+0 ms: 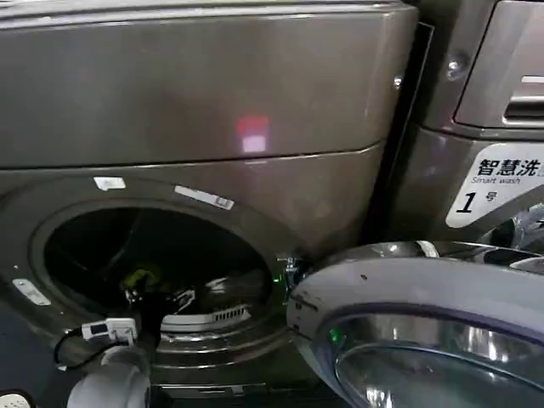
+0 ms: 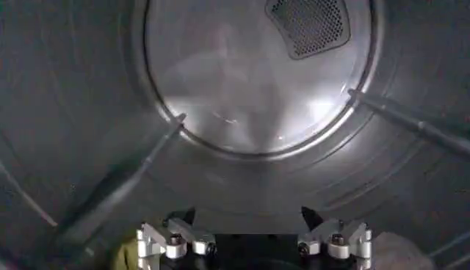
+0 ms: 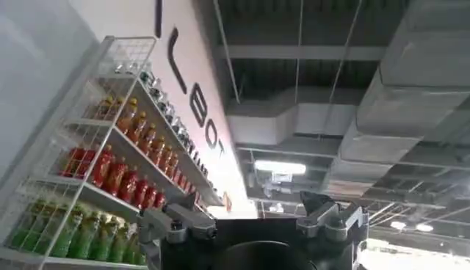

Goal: Grasp the clothes from the dryer.

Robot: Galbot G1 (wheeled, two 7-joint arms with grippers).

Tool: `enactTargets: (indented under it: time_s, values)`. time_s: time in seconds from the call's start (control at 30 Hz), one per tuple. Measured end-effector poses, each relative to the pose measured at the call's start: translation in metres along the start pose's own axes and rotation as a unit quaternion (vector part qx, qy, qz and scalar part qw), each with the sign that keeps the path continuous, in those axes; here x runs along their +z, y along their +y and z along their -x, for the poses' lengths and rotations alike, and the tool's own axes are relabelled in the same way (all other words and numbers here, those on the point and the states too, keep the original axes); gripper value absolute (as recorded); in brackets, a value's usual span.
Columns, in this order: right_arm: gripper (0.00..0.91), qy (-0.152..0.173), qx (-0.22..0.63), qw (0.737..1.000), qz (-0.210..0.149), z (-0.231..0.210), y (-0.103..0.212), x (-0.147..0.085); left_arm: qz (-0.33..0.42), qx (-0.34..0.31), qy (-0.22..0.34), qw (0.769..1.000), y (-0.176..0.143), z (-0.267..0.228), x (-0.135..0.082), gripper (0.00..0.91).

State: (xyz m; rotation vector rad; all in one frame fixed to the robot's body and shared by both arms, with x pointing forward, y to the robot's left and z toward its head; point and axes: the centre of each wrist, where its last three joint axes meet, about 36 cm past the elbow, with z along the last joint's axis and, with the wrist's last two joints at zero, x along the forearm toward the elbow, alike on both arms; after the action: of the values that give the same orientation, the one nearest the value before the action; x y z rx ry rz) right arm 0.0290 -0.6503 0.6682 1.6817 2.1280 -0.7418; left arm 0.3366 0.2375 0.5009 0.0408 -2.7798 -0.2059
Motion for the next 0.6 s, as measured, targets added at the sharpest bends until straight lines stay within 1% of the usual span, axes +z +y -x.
enactTargets:
  time_s: [0.13, 0.3, 0.43, 0.6]
  values:
    - [0.907, 0.0, -0.007, 1.0, 0.002, -0.003, 0.004, 0.001, 0.037, 0.009, 0.002, 0.999, 0.001, 0.011, -0.002, 0.907]
    - [0.907, 0.001, -0.011, 1.0, 0.002, -0.005, 0.006, 0.003, 0.114, 0.023, 0.018, 0.993, 0.005, 0.028, -0.007, 0.907]
    - [0.907, 0.002, -0.012, 1.0, -0.001, -0.006, 0.005, 0.004, 0.182, 0.029, 0.043, 0.982, 0.012, 0.042, -0.013, 0.907]
    - [0.907, 0.003, -0.013, 1.0, -0.004, -0.008, 0.003, 0.005, 0.26, 0.044, 0.079, 0.961, 0.022, 0.057, -0.024, 0.907]
